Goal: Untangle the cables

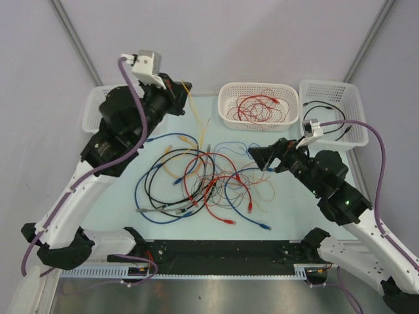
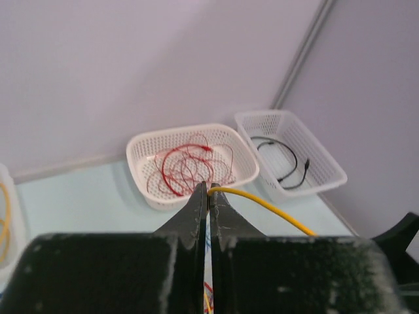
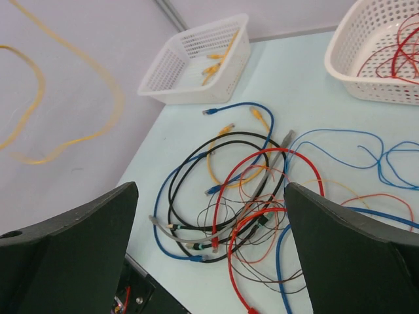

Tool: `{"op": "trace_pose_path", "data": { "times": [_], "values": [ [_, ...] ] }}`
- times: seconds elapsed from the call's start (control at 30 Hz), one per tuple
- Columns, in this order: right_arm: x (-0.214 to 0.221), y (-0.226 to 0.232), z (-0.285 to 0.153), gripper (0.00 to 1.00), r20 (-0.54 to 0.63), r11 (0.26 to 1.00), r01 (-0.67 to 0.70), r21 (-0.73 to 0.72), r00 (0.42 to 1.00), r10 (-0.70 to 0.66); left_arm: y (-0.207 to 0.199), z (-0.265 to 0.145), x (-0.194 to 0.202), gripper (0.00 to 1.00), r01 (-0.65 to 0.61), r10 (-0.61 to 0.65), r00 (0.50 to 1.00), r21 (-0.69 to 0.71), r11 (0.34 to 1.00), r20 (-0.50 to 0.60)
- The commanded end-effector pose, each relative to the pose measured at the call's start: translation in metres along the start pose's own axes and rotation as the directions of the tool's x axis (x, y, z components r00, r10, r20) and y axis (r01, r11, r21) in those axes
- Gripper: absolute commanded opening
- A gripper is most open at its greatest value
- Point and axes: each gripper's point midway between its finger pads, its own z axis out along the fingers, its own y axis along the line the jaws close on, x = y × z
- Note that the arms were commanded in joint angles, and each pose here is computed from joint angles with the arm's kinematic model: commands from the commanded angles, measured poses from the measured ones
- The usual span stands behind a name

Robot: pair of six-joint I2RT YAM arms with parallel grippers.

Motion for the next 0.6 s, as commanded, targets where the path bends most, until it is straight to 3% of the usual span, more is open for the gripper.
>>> {"op": "trace_pose_path", "data": {
  "times": [0.0,0.1,0.2,0.4,0.57],
  "values": [
    [-0.016,-0.007,-0.006,1.00,0.044,0.998,0.039,0.057,0.998,-0.041,0.018,-0.009,-0.046,0.00,-0.062,0.070,0.995,-0.106,0.992,0.077],
    [-0.012,-0.010,-0.006,1.00,0.027,0.997,0.041,0.064,0.999,-0.042,0.029,-0.002,-0.067,0.00,-0.076,0.092,0.991,-0.162,0.984,0.098],
    [-0.010,-0.014,-0.007,1.00,0.019,0.996,0.040,0.083,0.999,-0.042,0.054,0.014,-0.065,0.00,-0.081,0.097,0.994,-0.254,0.964,0.051],
    [0.001,-0.026,-0.008,1.00,-0.022,0.990,0.042,0.135,0.999,-0.039,0.139,0.037,-0.019,0.00,0.007,-0.046,0.996,-0.461,0.887,-0.072],
    [0.017,-0.034,-0.002,1.00,-0.069,0.987,0.039,0.156,0.997,-0.028,0.216,0.044,-0.002,0.00,0.076,-0.125,0.991,-0.597,0.799,-0.041]
  ]
}}
